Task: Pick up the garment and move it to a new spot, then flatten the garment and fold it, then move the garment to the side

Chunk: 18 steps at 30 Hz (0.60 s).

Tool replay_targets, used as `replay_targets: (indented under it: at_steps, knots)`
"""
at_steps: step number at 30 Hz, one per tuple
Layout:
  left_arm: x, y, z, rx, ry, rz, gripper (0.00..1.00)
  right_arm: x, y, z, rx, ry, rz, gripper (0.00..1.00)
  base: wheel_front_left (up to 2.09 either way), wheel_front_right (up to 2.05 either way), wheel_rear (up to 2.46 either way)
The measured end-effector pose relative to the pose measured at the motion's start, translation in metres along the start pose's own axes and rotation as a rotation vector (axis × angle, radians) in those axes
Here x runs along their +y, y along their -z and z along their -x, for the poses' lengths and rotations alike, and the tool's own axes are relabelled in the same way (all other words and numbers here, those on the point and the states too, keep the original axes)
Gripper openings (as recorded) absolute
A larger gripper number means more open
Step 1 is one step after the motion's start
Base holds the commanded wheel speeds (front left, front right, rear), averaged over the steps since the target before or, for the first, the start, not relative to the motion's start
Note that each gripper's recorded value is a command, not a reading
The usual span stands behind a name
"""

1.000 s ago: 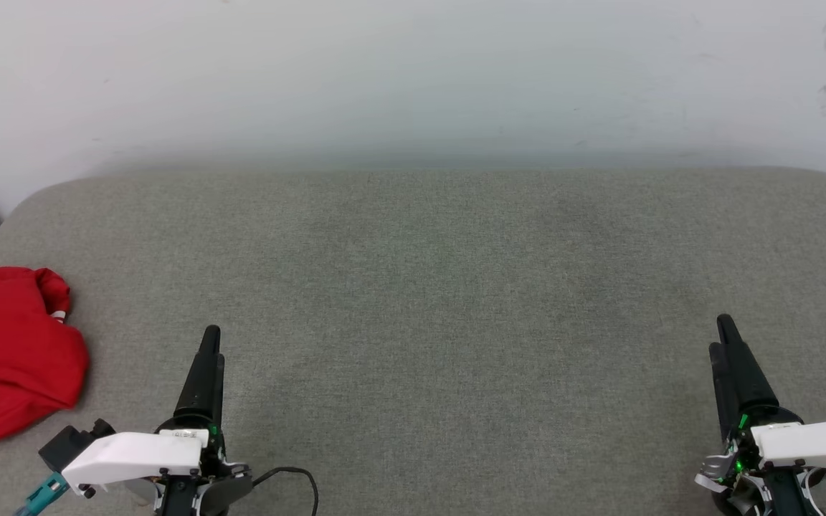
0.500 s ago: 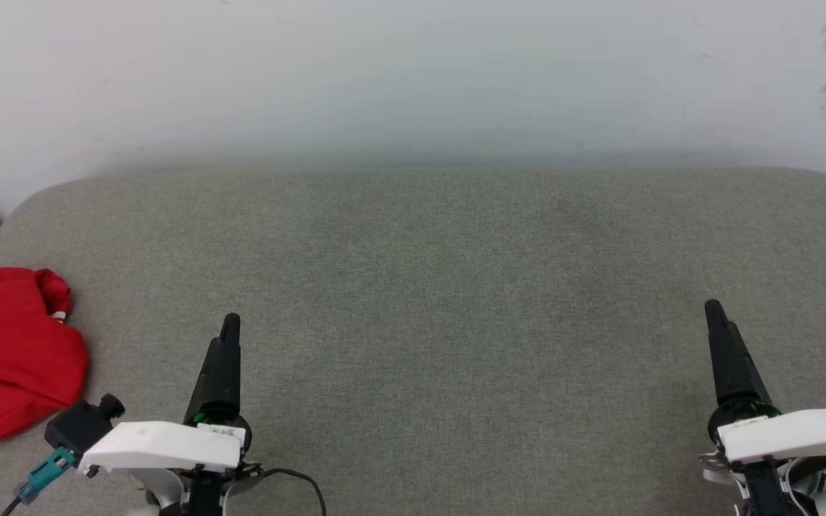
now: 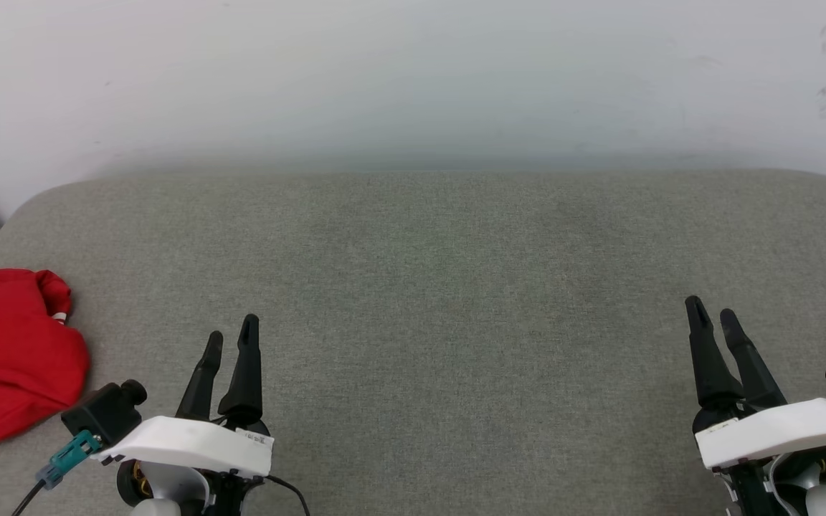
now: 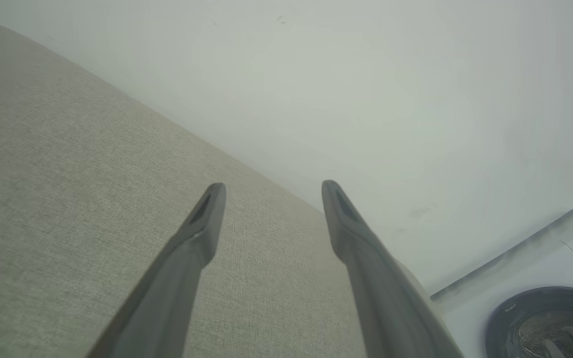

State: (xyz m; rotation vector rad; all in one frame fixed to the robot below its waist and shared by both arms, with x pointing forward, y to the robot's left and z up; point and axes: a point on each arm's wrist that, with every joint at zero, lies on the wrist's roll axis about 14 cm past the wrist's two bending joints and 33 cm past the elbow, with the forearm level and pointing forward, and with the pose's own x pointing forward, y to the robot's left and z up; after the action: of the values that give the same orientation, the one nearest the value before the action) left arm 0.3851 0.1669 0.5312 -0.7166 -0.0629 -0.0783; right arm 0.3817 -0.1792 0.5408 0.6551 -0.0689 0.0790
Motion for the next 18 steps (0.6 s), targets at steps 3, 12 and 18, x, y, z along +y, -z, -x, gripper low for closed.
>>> replay_targets:
  at_steps: [3,12,18]
  knots:
    - [-0.0001,0.0000,0.0000,0.001,0.002,-0.061,1.00,0.0024,-0.0007,0.0004,0.006,-0.008,0.060,1.00,0.00,0.00,0.00]
    - [0.0003,0.0002,-0.0001,0.006,0.012,-0.257,1.00,0.0049,-0.0007,0.0015,0.029,-0.016,0.222,1.00,0.00,0.00,0.00]
    - [0.0004,-0.0020,-0.0008,0.002,0.020,-0.359,1.00,0.0038,-0.0014,0.0022,0.038,-0.011,0.293,1.00,0.00,0.00,0.00]
